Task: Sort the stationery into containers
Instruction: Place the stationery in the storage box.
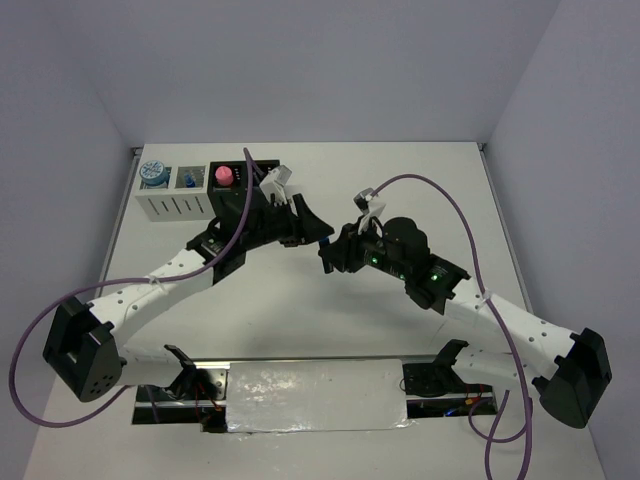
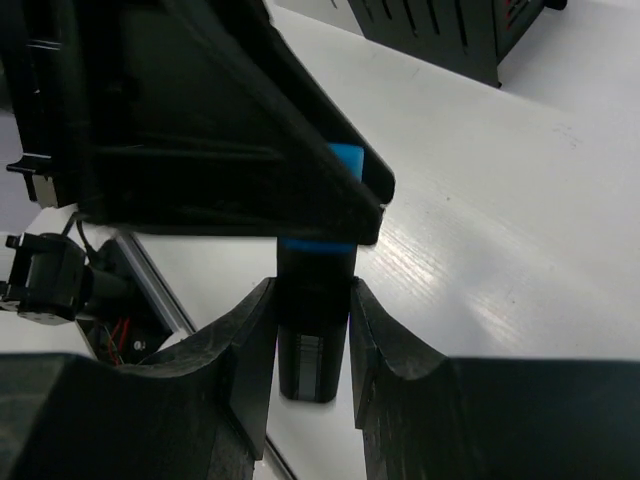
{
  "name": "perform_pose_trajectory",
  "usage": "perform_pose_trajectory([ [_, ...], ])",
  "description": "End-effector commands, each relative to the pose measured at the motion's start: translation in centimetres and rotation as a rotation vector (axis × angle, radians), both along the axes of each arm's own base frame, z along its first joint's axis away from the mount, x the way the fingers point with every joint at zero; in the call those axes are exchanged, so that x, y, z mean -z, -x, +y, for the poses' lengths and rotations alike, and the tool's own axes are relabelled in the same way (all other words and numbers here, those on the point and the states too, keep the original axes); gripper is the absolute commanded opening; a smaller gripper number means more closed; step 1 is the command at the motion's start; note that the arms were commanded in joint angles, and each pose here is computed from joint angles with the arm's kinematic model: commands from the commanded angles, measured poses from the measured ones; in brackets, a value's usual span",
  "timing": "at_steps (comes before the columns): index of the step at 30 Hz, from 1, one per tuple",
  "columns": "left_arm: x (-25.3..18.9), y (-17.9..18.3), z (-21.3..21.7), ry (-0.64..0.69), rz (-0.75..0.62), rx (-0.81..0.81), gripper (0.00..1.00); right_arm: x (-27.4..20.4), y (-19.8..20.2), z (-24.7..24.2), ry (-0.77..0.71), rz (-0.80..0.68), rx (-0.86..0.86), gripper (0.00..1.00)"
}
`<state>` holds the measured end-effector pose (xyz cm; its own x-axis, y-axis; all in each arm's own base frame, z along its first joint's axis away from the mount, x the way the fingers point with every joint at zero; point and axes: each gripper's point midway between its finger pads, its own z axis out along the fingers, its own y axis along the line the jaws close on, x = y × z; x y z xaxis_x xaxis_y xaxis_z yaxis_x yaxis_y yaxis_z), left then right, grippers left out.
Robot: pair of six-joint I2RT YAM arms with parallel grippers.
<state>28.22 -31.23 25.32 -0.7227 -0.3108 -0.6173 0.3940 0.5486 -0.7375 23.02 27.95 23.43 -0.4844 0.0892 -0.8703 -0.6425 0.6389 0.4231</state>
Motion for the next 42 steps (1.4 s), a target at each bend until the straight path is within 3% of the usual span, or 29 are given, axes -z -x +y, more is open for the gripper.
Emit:
perform_pose_trajectory([
  [1, -2.6, -0.2, -1.1, 0.041, -0.058, 0.035, 0.30, -3.9, -0.2, 0.7, -0.057, -0.083, -0.017, 0.00],
  [3, -2.6, -0.3, -1.4, 0.039, -0.056, 0.046, 0.06, -3.6, -0.6, 0.7, -0.048, -0.081, -0.007, 0.02],
  [4, -2.6, -0.4, -1.5, 0.031, -0.063, 0.047, 0.00, -3.3, -0.6, 0.7, -0.043, -0.082, -0.010, 0.10],
  [6, -2.9, -1.2, -1.4, 0.006, -0.082, 0.026, 0.00, -2.5, -0.6, 0.3, -0.023, -0.066, 0.006, 0.90],
  [7, -2.8, -1.9, -1.0, -0.027, -0.092, -0.009, 0.00, -2.2, -1.4, -0.6, -0.018, -0.061, 0.067, 1.00],
  [10, -3.3, -6.2, 2.8, -0.255, -0.200, -0.227, 0.00, -1.3, -2.4, -4.3, -0.029, -0.034, 0.187, 1.00],
  [13, -5.2, -11.1, 7.3, -0.374, -0.295, -0.458, 0.00, -0.7, -2.8, -7.4, -0.016, -0.032, 0.284, 1.00],
  [18, -7.6, -17.5, 12.7, -0.489, -0.442, -0.747, 0.00, 0.0, -2.1, -8.7, 0.032, -0.033, 0.297, 1.00],
  [22, -9.5, -22.2, 15.9, -0.534, -0.524, -0.874, 0.00, 0.7, -1.8, -9.0, 0.060, -0.025, 0.292, 1.00],
  [32, -7.4, -27.7, 18.2, -0.601, -0.563, -0.904, 0.02, 2.0, -1.6, -8.7, 0.105, -0.017, 0.252, 1.00],
  [42, -2.6, -28.0, 17.0, -0.548, -0.514, -0.848, 0.23, 2.7, -2.2, -8.0, 0.127, -0.003, 0.228, 1.00],
])
